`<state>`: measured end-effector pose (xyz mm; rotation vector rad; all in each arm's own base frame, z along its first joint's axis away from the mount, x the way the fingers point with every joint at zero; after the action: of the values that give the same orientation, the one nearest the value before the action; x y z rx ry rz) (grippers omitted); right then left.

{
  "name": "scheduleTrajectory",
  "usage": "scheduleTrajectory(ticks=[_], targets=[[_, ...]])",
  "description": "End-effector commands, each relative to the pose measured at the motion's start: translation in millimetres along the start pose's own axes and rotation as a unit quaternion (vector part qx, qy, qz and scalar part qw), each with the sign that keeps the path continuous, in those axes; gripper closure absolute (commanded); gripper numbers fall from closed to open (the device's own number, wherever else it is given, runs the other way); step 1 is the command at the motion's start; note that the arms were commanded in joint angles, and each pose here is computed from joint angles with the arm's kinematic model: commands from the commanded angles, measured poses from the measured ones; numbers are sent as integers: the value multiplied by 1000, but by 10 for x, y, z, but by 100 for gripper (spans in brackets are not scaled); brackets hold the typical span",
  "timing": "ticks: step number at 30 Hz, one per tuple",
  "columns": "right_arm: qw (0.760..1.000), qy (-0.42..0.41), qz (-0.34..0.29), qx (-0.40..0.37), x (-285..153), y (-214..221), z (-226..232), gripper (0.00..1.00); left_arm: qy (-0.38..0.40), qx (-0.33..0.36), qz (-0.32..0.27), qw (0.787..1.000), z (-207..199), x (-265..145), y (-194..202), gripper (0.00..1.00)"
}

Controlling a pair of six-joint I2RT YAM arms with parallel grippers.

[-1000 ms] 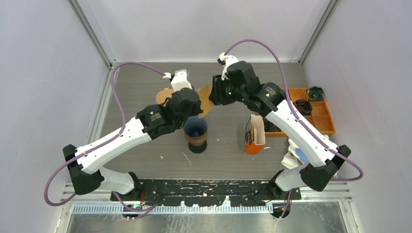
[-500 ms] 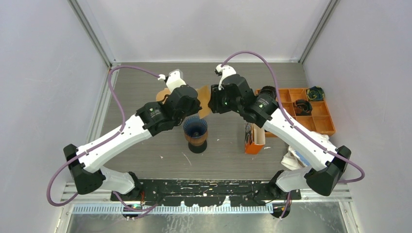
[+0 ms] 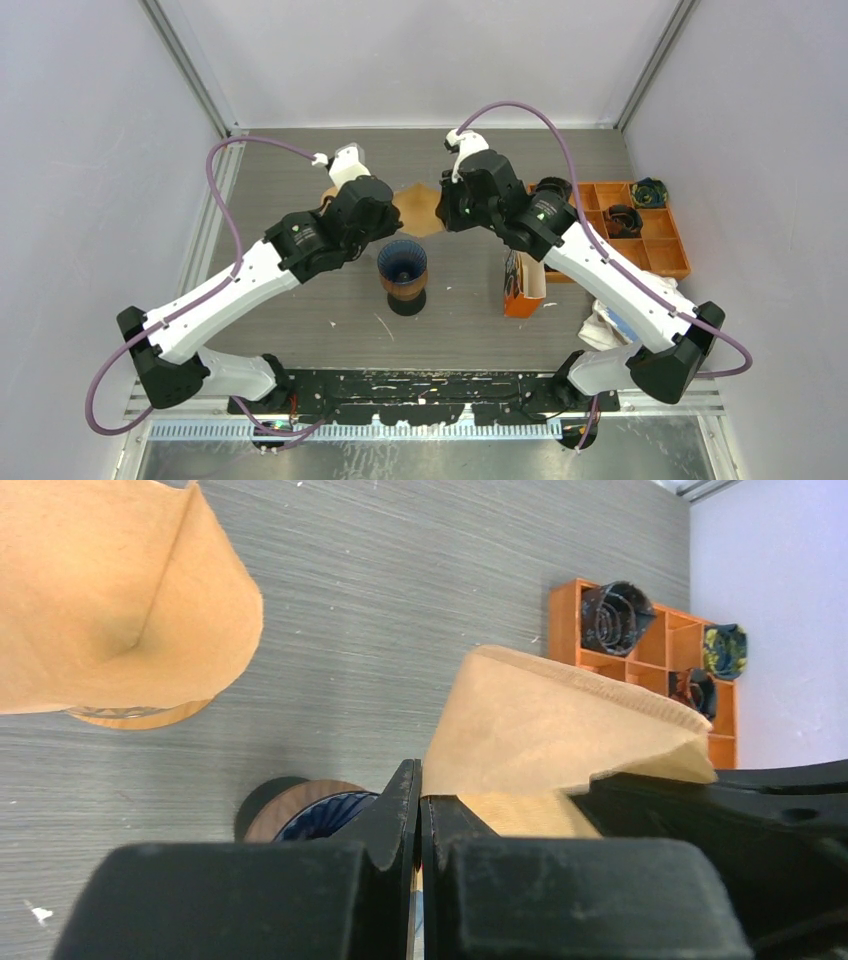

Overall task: Place the coffee filter in the dripper
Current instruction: Place the coffee filter in the coffee dripper.

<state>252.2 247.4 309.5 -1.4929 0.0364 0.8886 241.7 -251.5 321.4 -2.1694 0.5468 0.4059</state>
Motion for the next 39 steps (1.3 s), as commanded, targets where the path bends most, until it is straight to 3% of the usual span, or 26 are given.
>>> scheduleTrajectory(ticks=[1,16,29,39], targets=[[999,-19,-30,-6,-159,-248,67,92,-2,20,-7,1000,113,-164,-116,100],[997,-70,30,-17,-266,-202,203,91,1,51,48,998,221,-364,-42,100],[982,-134,131,-11,-338,100,373,91,25,46,141,989,300,-584,193,78],[974,-139,178,-7,-241,304,402,90,20,53,169,984,369,-593,312,59]])
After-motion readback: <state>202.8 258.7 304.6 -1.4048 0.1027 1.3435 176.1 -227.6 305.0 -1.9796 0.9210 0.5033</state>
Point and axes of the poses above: each gripper's point midway between its finger pads, its own x axis out along the fingers, its own z axis along the line the jaws close on, y = z × x, the point moved 4 cm from there along -x, back along the fingers, and after that the axes turned 7 degrees about -x, right-handed, at the moved point
